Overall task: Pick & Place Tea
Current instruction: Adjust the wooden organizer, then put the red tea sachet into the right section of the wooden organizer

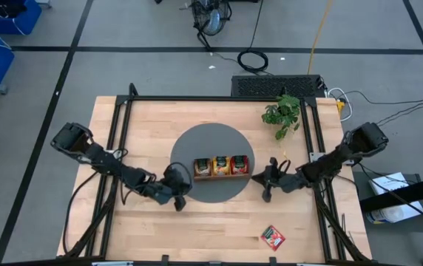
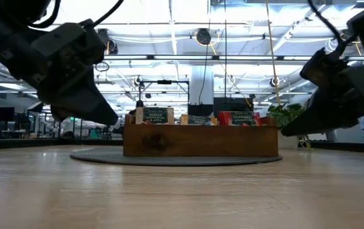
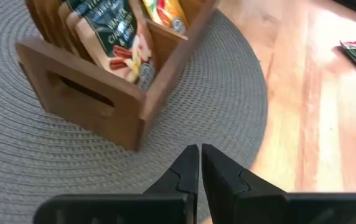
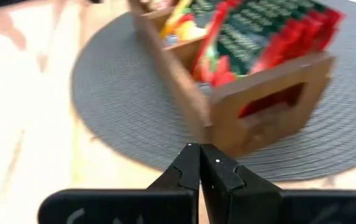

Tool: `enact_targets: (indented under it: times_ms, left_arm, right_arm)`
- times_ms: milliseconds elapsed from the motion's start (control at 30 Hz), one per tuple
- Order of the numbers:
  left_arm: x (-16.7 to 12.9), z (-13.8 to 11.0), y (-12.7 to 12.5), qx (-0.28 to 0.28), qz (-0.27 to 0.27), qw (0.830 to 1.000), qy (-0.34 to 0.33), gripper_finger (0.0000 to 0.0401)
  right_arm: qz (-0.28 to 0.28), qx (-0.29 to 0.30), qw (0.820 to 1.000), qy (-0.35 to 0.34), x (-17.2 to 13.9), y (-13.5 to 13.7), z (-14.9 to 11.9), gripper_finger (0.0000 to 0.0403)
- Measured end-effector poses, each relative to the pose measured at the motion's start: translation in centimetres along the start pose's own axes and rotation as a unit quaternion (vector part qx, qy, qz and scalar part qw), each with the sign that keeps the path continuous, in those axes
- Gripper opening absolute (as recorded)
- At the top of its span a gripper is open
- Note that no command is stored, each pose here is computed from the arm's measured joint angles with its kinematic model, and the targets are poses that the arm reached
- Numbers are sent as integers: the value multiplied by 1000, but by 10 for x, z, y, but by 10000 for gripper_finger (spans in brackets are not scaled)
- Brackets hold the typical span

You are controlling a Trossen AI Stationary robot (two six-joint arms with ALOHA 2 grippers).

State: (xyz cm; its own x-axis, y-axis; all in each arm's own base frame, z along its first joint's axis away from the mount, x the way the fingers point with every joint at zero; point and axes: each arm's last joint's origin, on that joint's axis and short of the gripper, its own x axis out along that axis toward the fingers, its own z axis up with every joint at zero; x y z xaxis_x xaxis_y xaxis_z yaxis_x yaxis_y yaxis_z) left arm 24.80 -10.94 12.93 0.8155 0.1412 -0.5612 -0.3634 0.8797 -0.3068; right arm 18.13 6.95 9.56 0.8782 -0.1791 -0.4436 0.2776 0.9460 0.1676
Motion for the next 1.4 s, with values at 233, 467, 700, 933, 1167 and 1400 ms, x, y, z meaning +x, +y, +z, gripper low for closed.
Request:
enact_targets:
  times_ms: [233, 467, 700, 933, 1167, 1400]
  left_arm:
    - [6, 3, 8, 6, 19, 1000, 1, 24]
    - [12, 11, 18, -8, 38, 999, -1, 24]
    - [16, 16, 25, -11, 40, 999, 5, 23]
    - [18, 18, 27, -13, 31, 999, 13, 23]
    - [11, 19, 2, 14, -90, 996, -2, 24]
    - [-2, 25, -39, 27, -171, 984, -37, 23]
  right_arm:
    - [24, -11, 1000, 1, -5, 8, -3, 0]
    - [24, -27, 999, 2, -2, 5, -1, 0]
    - [13, -41, 999, 5, 3, -3, 3, 0]
    - [10, -40, 999, 18, 7, -10, 4, 0]
    - [88, -40, 995, -8, 5, 0, 11, 0]
    - [140, -61, 988, 25, 7, 31, 22, 0]
